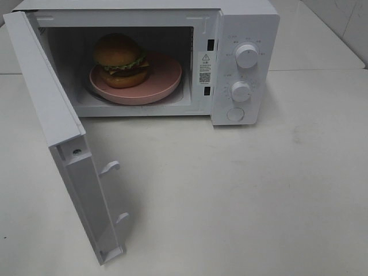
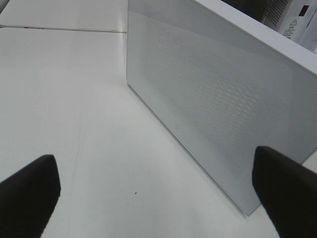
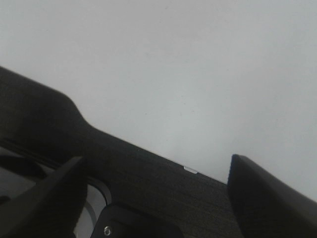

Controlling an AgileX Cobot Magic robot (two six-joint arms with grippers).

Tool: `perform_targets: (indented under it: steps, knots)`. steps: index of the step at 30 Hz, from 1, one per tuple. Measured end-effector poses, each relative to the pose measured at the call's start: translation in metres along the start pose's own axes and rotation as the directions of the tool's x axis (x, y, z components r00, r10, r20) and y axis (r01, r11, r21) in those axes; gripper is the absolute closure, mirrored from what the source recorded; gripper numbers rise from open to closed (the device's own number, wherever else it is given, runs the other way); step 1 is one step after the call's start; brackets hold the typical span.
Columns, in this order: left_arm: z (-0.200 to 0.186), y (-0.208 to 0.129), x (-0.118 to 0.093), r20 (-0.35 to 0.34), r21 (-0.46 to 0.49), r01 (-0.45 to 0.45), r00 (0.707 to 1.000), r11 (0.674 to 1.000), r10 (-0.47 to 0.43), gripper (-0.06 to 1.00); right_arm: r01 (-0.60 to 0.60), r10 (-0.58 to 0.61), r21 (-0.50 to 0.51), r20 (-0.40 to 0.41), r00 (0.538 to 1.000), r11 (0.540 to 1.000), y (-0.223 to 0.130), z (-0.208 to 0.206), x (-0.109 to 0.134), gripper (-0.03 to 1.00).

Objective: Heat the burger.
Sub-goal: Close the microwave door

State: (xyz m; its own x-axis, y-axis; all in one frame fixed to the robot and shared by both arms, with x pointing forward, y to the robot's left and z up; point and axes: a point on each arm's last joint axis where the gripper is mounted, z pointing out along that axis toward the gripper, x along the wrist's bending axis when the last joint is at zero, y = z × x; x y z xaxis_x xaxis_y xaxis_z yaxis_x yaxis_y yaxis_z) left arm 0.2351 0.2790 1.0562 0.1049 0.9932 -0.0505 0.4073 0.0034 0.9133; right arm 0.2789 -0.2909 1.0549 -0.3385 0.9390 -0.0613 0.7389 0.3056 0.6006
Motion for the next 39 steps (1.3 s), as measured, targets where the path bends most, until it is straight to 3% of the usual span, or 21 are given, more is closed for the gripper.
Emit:
perform_targets:
  steps: [9,10,20,39]
  knots:
    - [0.000,0.000,0.000,0.000,0.000,0.000,1.000,1.000,0.000,-0.03,-0.128,0.148,-0.223,0.076,0.986,0.966,-0.010,-0.018,-0.006,0.20]
    - [0.000,0.000,0.000,0.000,0.000,0.000,1.000,1.000,0.000,-0.03,-0.145,0.176,-0.278,0.089,0.980,0.950,-0.014,-0.020,-0.007,0.20]
    - [0.000,0.000,0.000,0.000,0.000,0.000,1.000,1.000,0.000,-0.03,-0.193,0.285,-0.452,0.144,0.948,0.871,-0.035,-0.028,-0.004,0.20]
    - [0.000,0.000,0.000,0.000,0.000,0.000,1.000,1.000,0.000,-0.03,-0.194,0.295,-0.474,0.148,0.944,0.859,-0.038,-0.030,-0.003,0.20]
